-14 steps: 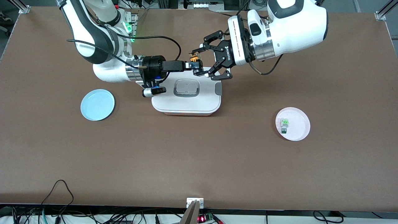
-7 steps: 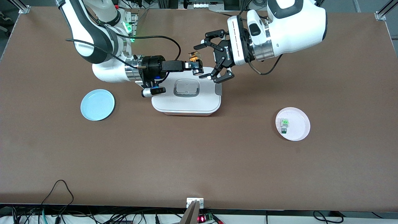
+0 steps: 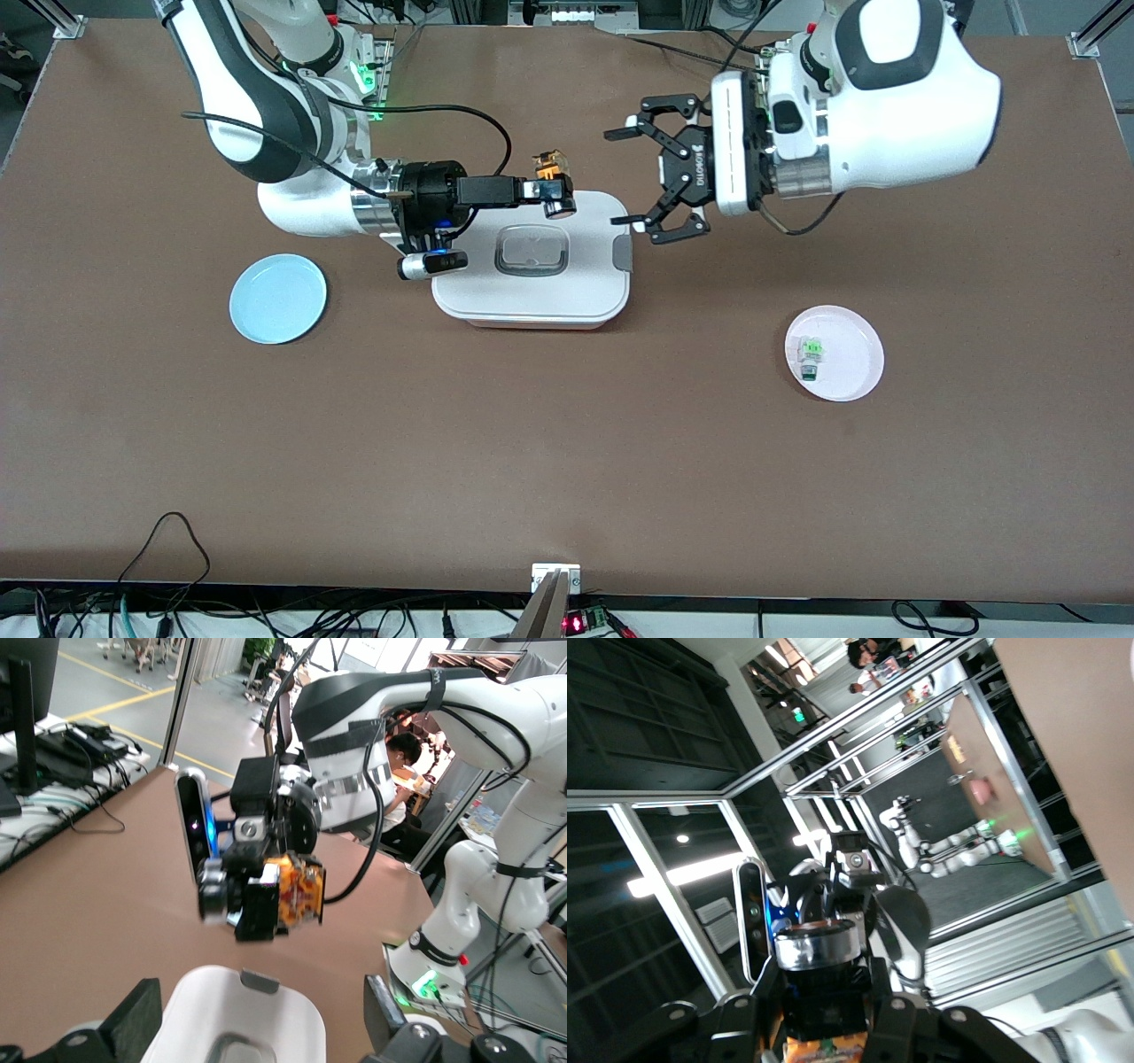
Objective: Transfer orange switch to right arm and place
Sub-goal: 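Open the left gripper and pull it back while the right gripper withdraws, then lower the switch onto the light-blue dish with the right gripper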
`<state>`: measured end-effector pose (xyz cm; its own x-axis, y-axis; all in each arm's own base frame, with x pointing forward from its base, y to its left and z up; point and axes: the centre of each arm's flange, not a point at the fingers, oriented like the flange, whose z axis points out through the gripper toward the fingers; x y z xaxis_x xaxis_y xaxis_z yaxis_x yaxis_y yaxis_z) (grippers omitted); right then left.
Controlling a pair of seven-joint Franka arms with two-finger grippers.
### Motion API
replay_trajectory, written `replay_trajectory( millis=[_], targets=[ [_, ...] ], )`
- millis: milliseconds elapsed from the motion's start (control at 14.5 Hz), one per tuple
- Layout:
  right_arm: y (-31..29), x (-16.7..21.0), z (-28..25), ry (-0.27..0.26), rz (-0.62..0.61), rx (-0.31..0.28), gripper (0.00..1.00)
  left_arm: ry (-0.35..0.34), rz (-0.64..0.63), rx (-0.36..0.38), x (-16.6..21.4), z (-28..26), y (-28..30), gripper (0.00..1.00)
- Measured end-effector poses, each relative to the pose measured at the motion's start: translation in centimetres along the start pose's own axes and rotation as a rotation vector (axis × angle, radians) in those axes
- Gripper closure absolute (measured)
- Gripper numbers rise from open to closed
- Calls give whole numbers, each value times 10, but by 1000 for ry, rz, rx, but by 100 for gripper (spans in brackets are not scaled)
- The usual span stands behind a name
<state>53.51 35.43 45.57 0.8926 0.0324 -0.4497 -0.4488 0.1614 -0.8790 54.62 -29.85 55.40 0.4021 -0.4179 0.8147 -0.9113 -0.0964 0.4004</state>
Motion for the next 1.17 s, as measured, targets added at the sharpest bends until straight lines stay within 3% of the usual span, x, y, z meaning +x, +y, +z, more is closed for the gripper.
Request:
replay_trajectory(
  millis=[276,483,690,966,1172],
  targets=[
    [-17,19,-44,8,-151,-251,59,-160,-149,49,-16,-8,-8,0],
    [-21,29,-80,-8,-260,-503,59,-280,-283,112,-22,2,-3,0],
    [-20,37,-114,-49,-375,-773,59,-466,-376,200,-39,3,-4,0],
    [-16,46,-165,-161,-552,-1061,59,-706,-477,377,-74,-24,-25,0],
    [-17,52,-211,-297,-703,-1298,59,-849,-560,545,-94,-51,-38,0]
  ],
)
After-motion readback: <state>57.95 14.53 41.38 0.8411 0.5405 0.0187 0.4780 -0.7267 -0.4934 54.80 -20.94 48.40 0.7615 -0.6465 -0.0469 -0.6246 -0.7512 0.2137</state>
